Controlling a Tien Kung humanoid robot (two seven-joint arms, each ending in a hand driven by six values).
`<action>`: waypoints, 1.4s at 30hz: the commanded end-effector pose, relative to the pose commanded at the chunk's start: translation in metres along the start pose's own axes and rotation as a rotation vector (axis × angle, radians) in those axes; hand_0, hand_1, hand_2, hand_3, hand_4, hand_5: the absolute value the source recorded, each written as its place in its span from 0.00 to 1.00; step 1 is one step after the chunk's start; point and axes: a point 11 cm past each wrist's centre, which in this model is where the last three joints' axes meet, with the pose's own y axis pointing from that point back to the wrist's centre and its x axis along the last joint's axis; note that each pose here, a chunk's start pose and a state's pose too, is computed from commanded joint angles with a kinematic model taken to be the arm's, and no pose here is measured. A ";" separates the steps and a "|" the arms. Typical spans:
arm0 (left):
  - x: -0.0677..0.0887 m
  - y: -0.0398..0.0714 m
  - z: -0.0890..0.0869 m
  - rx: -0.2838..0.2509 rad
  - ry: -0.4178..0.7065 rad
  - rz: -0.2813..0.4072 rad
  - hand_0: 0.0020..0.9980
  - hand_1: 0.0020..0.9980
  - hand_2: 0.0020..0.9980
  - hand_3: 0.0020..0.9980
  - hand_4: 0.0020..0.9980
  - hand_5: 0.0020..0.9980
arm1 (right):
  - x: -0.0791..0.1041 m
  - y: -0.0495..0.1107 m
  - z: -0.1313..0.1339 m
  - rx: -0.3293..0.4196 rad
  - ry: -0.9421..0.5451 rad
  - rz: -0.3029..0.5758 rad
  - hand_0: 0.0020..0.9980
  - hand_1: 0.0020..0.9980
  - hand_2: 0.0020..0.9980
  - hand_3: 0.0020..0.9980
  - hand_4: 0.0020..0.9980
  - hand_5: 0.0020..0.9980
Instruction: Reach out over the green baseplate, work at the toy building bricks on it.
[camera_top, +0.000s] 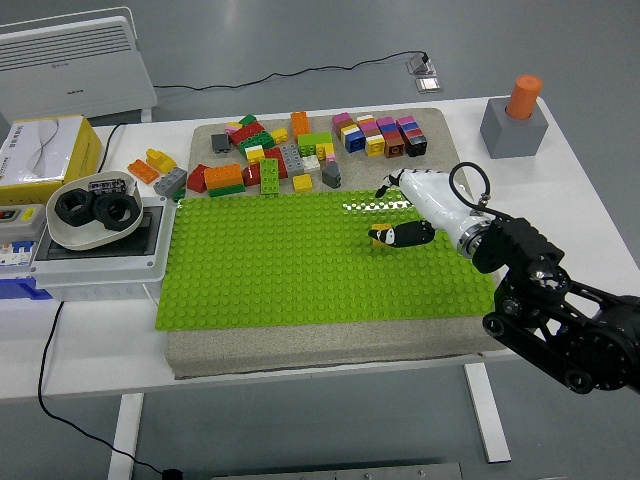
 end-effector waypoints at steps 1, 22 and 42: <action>-0.001 0.000 0.002 -0.003 -0.002 -0.001 0.70 0.61 0.52 0.53 0.57 0.42 | 0.005 0.005 -0.003 0.022 -0.066 0.038 0.76 0.75 0.78 0.64 0.81 0.39; 0.012 0.000 0.030 -0.035 -0.083 -0.007 0.70 0.61 0.54 0.53 0.57 0.44 | 0.029 0.090 0.113 -0.089 -0.888 0.606 0.61 0.50 0.62 0.62 0.79 0.40; 0.014 0.001 0.036 -0.043 -0.099 -0.009 0.70 0.62 0.56 0.53 0.56 0.45 | 0.017 0.099 0.136 -0.195 -1.167 0.685 0.58 0.38 0.56 0.59 0.73 0.41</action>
